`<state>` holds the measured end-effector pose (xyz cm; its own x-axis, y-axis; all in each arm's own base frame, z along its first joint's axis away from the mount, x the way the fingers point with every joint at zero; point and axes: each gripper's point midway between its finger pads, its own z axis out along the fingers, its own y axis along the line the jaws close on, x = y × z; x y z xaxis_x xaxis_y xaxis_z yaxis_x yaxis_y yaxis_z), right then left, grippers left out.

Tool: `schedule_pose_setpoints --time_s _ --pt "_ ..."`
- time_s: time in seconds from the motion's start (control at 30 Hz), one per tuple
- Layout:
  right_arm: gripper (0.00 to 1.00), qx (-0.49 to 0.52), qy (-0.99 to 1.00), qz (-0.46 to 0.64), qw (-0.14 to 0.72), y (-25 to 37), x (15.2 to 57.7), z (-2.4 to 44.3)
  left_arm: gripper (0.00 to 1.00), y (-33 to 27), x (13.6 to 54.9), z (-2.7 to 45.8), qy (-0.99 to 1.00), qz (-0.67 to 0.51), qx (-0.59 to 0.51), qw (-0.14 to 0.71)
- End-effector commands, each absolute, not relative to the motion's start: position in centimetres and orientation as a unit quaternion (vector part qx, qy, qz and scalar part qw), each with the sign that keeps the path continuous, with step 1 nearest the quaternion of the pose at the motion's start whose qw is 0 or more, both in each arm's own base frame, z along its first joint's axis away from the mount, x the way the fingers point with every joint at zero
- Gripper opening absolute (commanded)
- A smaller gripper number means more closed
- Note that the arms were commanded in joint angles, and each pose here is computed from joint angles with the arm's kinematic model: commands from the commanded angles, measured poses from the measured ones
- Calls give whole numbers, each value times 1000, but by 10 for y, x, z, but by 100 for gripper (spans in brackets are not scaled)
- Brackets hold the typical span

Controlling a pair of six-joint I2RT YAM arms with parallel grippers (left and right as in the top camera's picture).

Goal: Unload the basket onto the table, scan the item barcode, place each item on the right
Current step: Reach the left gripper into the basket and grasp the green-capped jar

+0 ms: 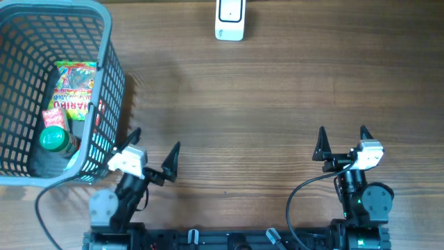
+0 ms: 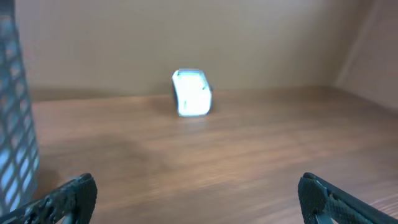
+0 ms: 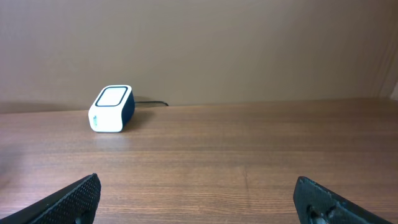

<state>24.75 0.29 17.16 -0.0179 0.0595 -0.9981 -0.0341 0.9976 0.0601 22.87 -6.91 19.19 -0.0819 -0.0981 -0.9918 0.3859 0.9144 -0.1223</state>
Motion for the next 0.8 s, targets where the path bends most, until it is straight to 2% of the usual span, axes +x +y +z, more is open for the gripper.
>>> schedule_pose_setpoints --time_s 0.0,0.1,0.17,0.27,0.37,0.47,0.57,0.67,0.77 --pt "100 11 713 28 701 1 248 171 100 -80 216 272 676 -226 111 692" --pt "100 12 713 28 701 1 248 171 100 -99 212 329 683 -272 149 661" --pt "99 11 713 28 701 1 248 171 100 -128 200 370 690 -343 220 599" --pt "100 11 713 28 701 1 248 171 100 -137 204 369 728 -380 221 526" --pt "100 11 713 28 701 1 248 171 100 -140 218 374 733 -404 210 506" --pt "100 11 713 28 701 1 248 171 100 -119 247 405 749 -386 123 525" --pt "100 11 713 28 701 1 248 171 100 -76 277 440 778 -318 32 541" --pt "100 11 713 28 701 1 248 171 100 12 302 451 827 -179 -145 513" --pt "100 12 713 28 701 1 248 171 100 100 300 426 825 -76 -343 444"
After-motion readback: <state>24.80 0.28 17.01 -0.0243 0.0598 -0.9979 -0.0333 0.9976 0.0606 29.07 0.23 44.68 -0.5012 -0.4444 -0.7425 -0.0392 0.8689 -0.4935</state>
